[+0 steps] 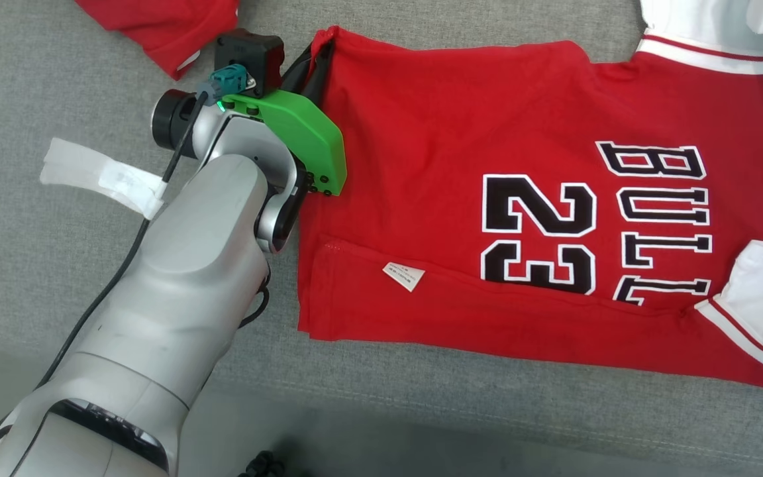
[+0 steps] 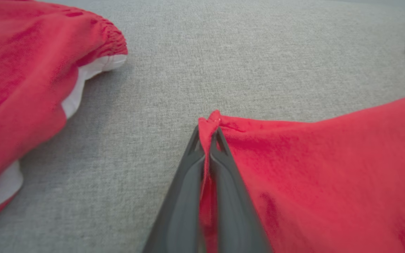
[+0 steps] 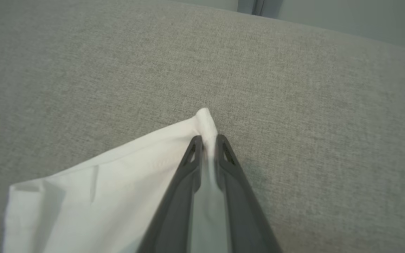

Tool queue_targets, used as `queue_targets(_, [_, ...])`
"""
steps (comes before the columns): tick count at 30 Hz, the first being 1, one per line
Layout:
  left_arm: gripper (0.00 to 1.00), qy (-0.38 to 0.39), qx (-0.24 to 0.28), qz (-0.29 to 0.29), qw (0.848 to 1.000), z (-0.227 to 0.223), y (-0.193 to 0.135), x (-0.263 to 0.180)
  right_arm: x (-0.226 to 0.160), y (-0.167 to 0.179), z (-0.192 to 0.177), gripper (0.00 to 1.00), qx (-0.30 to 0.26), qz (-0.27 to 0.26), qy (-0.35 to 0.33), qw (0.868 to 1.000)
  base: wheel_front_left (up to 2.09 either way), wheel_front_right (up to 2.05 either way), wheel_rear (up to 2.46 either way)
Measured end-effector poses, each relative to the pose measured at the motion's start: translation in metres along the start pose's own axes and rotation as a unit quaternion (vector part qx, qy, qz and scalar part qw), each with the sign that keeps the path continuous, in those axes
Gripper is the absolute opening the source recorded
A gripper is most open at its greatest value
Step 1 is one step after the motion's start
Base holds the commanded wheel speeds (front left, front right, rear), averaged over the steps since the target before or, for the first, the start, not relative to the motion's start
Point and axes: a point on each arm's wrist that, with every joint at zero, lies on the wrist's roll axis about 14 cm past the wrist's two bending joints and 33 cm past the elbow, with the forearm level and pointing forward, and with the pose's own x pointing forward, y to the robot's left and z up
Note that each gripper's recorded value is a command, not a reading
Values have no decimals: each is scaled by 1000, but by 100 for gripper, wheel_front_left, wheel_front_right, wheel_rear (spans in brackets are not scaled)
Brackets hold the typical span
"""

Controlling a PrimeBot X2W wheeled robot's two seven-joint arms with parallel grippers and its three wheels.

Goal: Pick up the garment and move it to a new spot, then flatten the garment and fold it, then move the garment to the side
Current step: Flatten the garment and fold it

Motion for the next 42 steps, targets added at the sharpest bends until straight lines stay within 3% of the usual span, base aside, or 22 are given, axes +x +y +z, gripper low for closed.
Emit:
queue_targets(8, [0, -14, 4, -5, 1000, 11, -2, 10, -10, -32, 31, 0, -2, -41, -89, 995, 0, 0, 0])
queue_targets(18, [0, -38, -30, -2, 999, 27, 0, 16, -20, -44, 39, 0, 26, -59, -127, 990, 0, 0, 0])
queue_targets(31, [0, -48, -81, 8, 996, 41, 9, 12, -43, -30, 54, 0, 56, -36, -170, 983, 0, 0, 0])
queue_targets(36, [7, -50, -72, -3, 996, 44, 8, 3, -60, -19, 50, 0, 59, -18, -176, 982, 0, 0, 0])
queue_targets(42, [0, -54, -53, -20, 997, 51, 6, -7, -89, -25, 41, 0, 63, -18, -185, 981, 0, 0, 0])
